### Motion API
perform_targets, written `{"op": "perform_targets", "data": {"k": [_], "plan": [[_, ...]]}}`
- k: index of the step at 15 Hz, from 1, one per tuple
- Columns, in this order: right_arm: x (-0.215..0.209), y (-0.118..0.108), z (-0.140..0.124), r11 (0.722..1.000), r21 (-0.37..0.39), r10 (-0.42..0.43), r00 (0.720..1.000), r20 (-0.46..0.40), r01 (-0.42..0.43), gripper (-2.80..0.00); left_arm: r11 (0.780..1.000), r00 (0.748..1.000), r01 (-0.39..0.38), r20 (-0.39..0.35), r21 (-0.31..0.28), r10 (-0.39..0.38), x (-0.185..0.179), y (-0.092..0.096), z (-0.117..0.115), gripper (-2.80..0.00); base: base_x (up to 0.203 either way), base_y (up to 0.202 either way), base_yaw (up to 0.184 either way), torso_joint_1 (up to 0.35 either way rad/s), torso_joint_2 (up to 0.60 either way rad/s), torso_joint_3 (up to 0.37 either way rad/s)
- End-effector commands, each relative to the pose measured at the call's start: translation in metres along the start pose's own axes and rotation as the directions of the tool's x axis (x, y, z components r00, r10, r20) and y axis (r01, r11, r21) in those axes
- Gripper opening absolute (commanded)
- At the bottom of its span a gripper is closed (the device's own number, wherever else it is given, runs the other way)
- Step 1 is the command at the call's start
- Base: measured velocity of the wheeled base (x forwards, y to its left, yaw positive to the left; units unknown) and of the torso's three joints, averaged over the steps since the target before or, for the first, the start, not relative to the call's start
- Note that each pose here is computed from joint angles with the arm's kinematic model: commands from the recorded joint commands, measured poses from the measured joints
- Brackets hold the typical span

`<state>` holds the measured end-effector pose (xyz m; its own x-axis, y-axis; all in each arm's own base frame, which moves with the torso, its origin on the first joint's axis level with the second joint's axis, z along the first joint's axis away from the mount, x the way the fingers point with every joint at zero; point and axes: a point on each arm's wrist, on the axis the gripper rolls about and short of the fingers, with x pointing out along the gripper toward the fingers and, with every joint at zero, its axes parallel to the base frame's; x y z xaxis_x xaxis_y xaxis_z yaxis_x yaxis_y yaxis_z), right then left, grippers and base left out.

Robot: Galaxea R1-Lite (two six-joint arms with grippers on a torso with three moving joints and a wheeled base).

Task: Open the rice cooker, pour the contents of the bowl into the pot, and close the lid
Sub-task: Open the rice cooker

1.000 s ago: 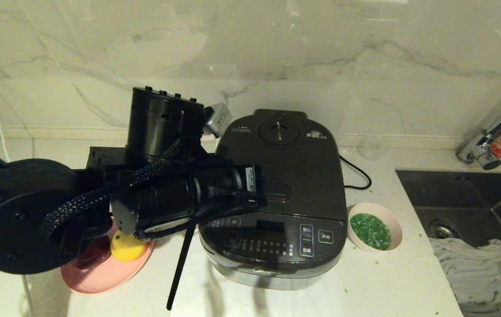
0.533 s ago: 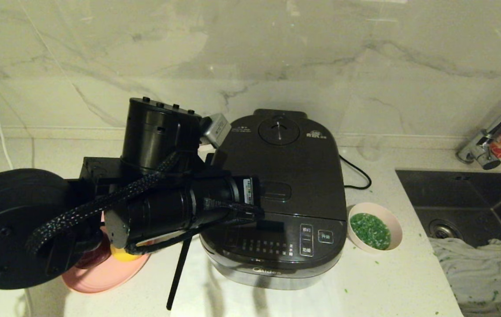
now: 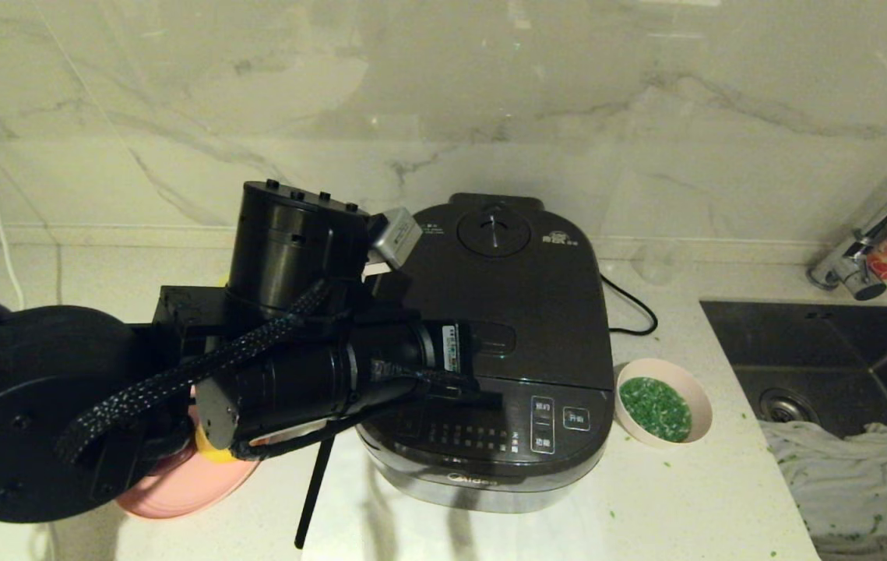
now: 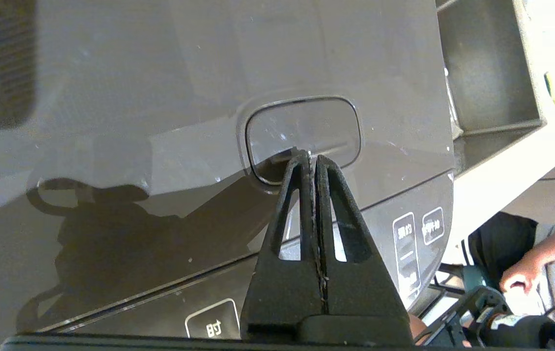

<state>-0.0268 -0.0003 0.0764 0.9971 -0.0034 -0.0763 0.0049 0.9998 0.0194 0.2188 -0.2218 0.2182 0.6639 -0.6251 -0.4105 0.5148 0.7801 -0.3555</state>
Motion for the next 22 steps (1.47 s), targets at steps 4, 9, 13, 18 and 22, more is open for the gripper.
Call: {"op": "perform_targets", "data": {"k": [4, 9, 13, 18, 22], "plan": [[0.0, 0.0, 0.0, 1.0, 0.0, 0.0, 1.0, 0.0, 0.0, -2.8, 1.0, 1.0, -0.018, -0.025, -0.002, 0.018, 0.007, 0.002, -0.008, -2.8, 0.0, 0.0, 0.0, 0.0, 0.0, 0.0], [0.0, 0.0, 0.0, 1.0, 0.0, 0.0, 1.0, 0.0, 0.0, -2.8, 1.0, 1.0, -0.024, 0.016, -0.008, 0.024, 0.014, 0.005, -0.003, -2.8, 0.0, 0.0, 0.0, 0.0, 0.0, 0.0], [0.0, 0.0, 0.0, 1.0, 0.0, 0.0, 1.0, 0.0, 0.0, -2.8, 0.996, 0.996, -0.091, 0.024, 0.002, 0.091, 0.027, 0.01, -0.008, -2.8, 0.0, 0.0, 0.0, 0.0, 0.0, 0.0], [0.0, 0.0, 0.0, 1.0, 0.0, 0.0, 1.0, 0.0, 0.0, -2.8, 0.999, 0.988, -0.035, 0.151, -0.017, 0.038, 0.0, 0.0, 0.019, -2.8, 0.0, 0.0, 0.0, 0.0, 0.0, 0.0], [0.0, 0.0, 0.0, 1.0, 0.0, 0.0, 1.0, 0.0, 0.0, -2.8, 1.0, 0.967, 0.022, 0.252, -0.019, -0.016, -0.049, -0.014, 0.051, -2.8, 0.0, 0.0, 0.0, 0.0, 0.0, 0.0]]}}
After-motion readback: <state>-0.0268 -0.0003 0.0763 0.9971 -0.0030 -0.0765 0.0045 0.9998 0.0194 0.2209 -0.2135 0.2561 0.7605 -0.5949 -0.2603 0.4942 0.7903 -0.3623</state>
